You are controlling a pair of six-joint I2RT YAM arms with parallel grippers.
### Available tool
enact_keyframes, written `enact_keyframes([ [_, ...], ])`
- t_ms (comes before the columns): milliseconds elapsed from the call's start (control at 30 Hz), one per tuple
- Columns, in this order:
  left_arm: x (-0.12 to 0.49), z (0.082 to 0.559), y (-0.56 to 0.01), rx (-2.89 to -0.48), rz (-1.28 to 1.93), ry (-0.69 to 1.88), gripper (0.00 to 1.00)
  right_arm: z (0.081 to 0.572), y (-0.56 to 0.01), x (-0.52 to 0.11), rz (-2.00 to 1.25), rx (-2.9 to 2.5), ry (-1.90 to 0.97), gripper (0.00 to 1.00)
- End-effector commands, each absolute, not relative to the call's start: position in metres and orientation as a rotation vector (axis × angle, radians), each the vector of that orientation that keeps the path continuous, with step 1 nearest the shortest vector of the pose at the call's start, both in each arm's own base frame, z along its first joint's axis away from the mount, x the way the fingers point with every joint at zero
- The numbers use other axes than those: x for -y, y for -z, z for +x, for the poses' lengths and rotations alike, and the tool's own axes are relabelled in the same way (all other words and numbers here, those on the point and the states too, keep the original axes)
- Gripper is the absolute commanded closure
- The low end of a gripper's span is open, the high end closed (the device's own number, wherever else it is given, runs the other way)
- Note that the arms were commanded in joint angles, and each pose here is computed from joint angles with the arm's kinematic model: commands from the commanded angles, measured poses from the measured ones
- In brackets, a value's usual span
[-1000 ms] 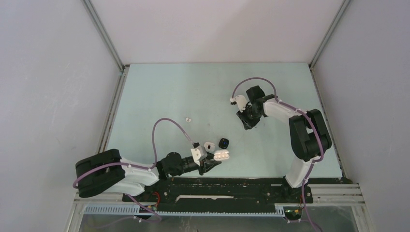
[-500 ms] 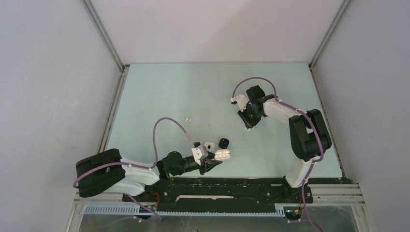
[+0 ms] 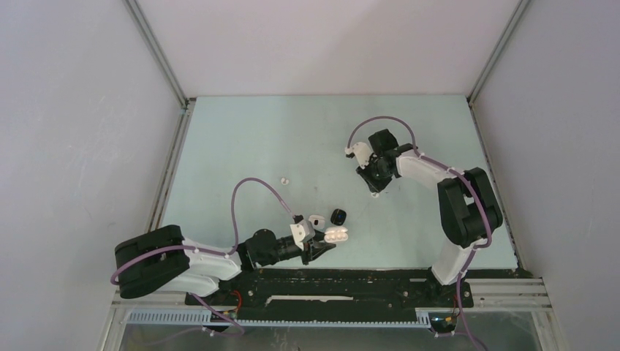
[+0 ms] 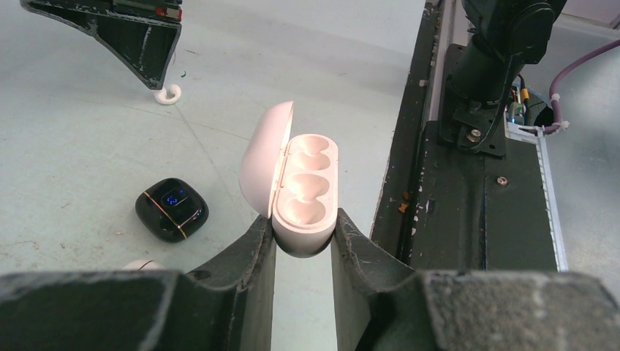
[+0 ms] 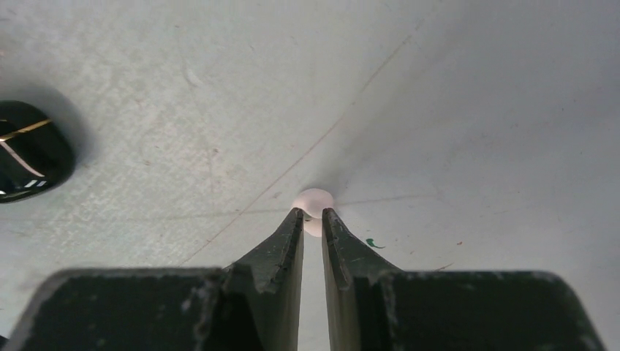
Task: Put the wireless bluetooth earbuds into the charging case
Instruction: Pick up the right earbud from the center of the board.
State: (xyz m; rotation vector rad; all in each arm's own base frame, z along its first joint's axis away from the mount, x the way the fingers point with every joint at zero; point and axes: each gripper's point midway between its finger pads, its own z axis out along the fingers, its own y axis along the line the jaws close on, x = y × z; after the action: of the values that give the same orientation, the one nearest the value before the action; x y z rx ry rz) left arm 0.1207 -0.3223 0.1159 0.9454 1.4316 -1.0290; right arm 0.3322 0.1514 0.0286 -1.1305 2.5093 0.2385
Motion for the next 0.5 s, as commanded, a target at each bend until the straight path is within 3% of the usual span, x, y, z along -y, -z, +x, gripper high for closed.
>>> enact_keyframes([
  [0, 0.332, 0.125, -0.137, -1.366, 0.928, 1.046, 0.98, 0.331, -0.047, -0.168, -1.119, -2.449, -0.289, 0.82],
  [467, 0.332, 0.126, -0.135, -1.375, 0.929, 1.043, 0.98, 0.325, -0.024, -0.16, -1.129, -2.543, -0.272, 0.82],
])
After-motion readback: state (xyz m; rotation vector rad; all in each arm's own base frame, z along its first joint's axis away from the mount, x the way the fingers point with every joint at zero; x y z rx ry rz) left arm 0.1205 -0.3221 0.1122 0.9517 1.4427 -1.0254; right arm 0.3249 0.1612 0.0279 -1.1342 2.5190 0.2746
